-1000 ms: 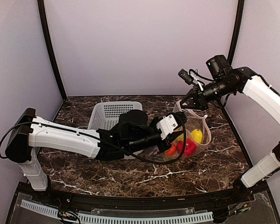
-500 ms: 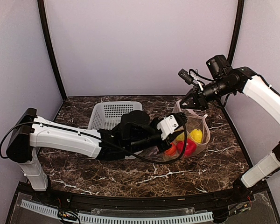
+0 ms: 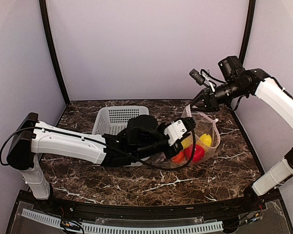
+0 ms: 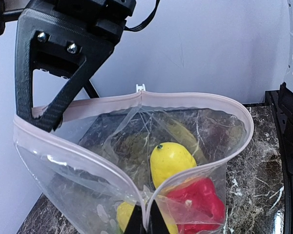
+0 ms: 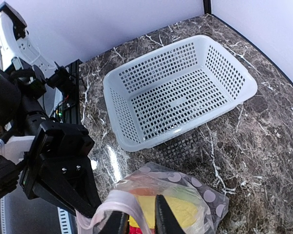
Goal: Place the food in the zip-top bag and seal the zipper
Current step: Pass from the right arm to the left, then adjust the zipper food storage bag at the center of the board, then hold the zipper food storage bag at the center of the board, then hold the zipper from the zipper food storage bag, then zip the zipper of the food storage bag.
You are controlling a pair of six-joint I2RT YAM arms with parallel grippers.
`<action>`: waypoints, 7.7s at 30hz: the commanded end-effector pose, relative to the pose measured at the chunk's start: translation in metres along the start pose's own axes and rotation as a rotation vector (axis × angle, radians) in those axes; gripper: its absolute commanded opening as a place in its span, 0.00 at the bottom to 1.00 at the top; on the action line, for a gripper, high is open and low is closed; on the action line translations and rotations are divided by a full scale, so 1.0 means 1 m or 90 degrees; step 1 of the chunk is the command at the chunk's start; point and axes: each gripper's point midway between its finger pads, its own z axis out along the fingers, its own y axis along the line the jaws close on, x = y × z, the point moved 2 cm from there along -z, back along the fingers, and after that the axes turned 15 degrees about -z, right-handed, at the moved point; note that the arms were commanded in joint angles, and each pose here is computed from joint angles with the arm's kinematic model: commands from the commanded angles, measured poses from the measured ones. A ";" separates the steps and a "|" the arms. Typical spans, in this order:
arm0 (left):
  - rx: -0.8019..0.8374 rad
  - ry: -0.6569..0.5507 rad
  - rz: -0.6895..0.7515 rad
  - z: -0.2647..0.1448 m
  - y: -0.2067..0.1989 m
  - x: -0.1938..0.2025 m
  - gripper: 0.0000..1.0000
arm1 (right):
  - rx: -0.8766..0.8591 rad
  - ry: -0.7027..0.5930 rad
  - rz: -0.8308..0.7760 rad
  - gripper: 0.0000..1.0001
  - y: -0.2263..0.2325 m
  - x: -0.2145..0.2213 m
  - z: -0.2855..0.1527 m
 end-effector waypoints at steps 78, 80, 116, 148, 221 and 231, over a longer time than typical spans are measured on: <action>-0.056 0.001 -0.111 -0.082 0.097 -0.039 0.01 | 0.094 -0.043 -0.163 0.00 -0.020 0.066 -0.101; -0.034 0.006 -0.115 -0.082 0.092 -0.037 0.02 | 0.102 -0.033 -0.164 0.00 -0.021 0.067 -0.104; 0.037 0.067 -0.141 -0.060 0.073 -0.009 0.01 | 0.045 -0.139 -0.128 0.00 -0.002 0.062 -0.091; 0.166 -0.020 -0.125 0.002 0.033 -0.145 0.75 | 0.092 -0.025 -0.110 0.00 0.004 0.000 -0.082; 0.220 0.011 -0.144 0.046 0.033 -0.107 0.12 | 0.047 0.001 -0.121 0.00 0.022 0.014 -0.056; 0.213 0.043 -0.148 0.043 0.036 -0.098 0.06 | 0.094 -0.003 -0.162 0.00 0.019 0.004 -0.069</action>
